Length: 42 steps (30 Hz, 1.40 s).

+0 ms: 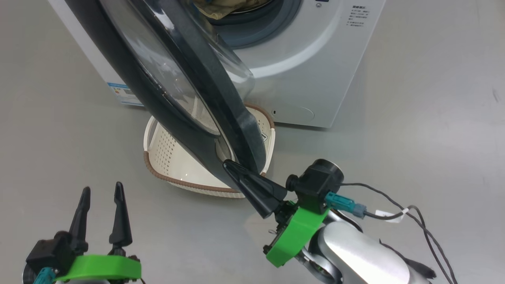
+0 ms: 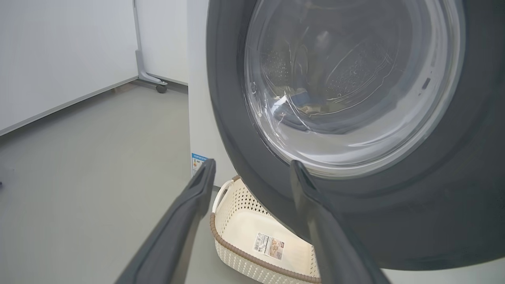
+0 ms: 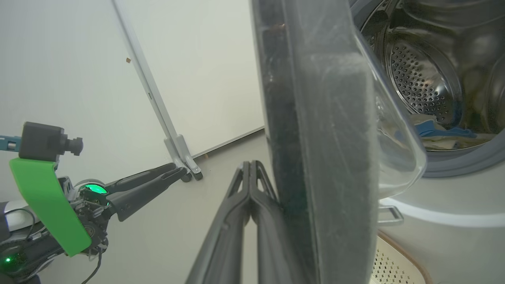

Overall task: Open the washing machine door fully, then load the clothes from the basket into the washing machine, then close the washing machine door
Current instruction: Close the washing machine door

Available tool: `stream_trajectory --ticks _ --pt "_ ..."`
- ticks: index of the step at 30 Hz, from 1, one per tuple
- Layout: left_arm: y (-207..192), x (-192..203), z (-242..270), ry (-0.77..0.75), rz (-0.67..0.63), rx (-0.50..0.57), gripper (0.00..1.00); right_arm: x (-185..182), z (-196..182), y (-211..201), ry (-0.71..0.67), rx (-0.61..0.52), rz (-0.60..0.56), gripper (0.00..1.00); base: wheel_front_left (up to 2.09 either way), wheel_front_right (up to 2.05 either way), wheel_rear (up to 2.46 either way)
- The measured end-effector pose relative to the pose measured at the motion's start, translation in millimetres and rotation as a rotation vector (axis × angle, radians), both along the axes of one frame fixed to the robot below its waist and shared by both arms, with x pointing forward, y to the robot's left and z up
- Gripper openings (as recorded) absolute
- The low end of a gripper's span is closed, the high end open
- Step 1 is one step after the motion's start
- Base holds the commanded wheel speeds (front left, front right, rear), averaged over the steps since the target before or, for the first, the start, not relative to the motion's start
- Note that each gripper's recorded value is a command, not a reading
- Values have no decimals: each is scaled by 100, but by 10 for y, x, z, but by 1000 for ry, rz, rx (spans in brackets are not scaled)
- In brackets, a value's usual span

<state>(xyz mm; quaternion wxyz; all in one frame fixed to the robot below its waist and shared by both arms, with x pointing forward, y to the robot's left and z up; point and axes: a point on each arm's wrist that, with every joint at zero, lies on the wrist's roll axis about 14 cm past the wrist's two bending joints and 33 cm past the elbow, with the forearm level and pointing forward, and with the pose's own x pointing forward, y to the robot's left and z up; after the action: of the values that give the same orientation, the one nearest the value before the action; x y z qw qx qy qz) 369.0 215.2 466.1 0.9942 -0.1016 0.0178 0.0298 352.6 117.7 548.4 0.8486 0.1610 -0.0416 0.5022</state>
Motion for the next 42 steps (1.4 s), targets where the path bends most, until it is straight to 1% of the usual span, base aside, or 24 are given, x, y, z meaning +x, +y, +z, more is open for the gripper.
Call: stream_trajectory --ticks 6,11,32,42 --pt "49 28 -30 9 11 7 100 111 -40 -25 17 7 -19 0 0 0 0" --pt "66 51 -47 13 15 9 100 211 -4 -68 7 16 -41 0 0 0 0" --pt "9 162 -87 17 -3 -1 100 450 -27 -289 16 25 -133 0 0 0 0" --pt "15 201 -125 26 -2 -1 100 651 -13 -387 6 31 -180 0 0 0 0"
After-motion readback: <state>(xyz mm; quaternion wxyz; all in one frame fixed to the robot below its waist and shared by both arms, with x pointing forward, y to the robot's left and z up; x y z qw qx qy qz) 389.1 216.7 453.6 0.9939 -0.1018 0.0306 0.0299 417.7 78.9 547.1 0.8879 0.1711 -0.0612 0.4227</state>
